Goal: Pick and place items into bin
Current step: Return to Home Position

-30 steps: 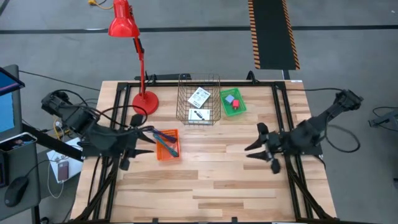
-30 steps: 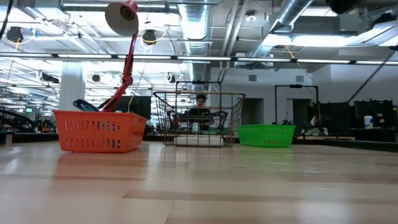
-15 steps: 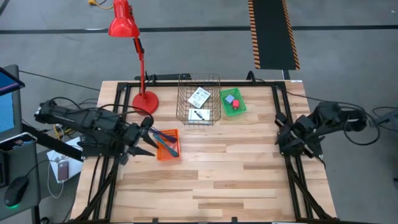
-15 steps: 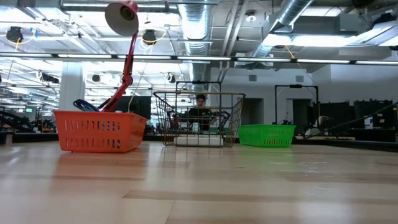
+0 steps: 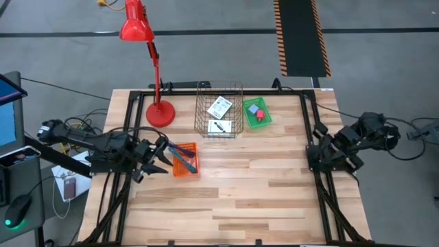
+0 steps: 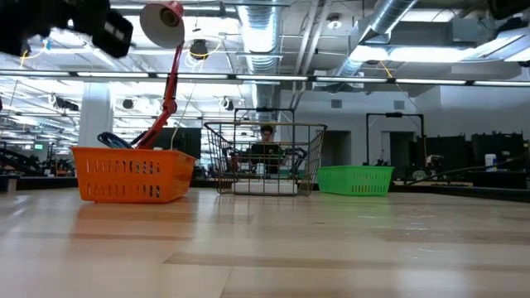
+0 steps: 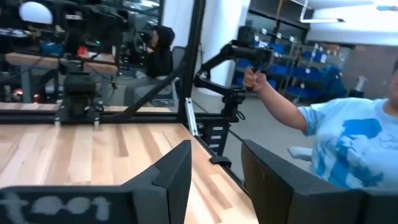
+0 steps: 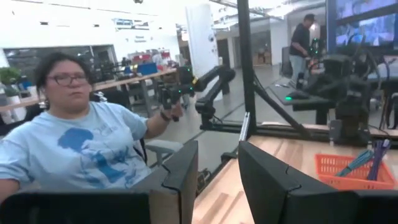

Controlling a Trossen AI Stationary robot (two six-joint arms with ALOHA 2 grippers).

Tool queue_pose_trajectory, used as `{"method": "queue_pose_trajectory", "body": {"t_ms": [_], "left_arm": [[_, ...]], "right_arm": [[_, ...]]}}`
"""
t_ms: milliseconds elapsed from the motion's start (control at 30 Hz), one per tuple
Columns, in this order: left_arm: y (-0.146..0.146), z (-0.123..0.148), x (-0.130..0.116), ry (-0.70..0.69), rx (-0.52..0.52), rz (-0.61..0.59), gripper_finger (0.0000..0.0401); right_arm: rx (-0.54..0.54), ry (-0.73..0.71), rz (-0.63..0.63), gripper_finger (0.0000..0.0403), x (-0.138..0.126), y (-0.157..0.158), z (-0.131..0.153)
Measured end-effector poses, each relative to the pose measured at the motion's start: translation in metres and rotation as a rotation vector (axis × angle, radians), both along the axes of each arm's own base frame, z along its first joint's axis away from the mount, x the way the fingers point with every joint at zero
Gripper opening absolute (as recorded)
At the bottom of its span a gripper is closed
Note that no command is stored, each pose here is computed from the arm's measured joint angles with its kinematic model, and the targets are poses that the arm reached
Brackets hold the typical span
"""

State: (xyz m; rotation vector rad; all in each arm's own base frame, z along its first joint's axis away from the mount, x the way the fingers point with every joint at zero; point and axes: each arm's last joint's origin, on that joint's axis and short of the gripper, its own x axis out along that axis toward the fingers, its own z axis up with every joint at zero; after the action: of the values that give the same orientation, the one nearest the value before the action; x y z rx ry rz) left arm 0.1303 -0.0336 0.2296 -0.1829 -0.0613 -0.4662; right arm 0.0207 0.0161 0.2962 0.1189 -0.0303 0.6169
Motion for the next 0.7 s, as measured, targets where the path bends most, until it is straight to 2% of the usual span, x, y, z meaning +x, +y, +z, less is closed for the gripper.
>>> {"method": "queue_pose_trajectory", "body": {"t_ms": [133,367,467,700], "left_arm": [[0.002,-0.019,-0.005,-0.027,-0.019,0.031,0.0128],[0.003,-0.042,-0.01,-0.088,-0.029,0.059,0.0128],[0.003,-0.043,-0.01,-0.088,-0.014,0.065,0.0128],[0.003,-0.044,-0.01,-0.086,0.003,0.072,0.0128]], "right_arm": [[-0.038,0.007,-0.015,0.0108,0.007,0.001,-0.011],[-0.045,-0.097,-0.027,0.0108,0.028,0.005,-0.029],[-0.029,-0.074,-0.028,0.0108,0.037,0.007,-0.043],[0.021,-0.128,-0.02,0.0108,0.054,0.01,-0.069]]}}
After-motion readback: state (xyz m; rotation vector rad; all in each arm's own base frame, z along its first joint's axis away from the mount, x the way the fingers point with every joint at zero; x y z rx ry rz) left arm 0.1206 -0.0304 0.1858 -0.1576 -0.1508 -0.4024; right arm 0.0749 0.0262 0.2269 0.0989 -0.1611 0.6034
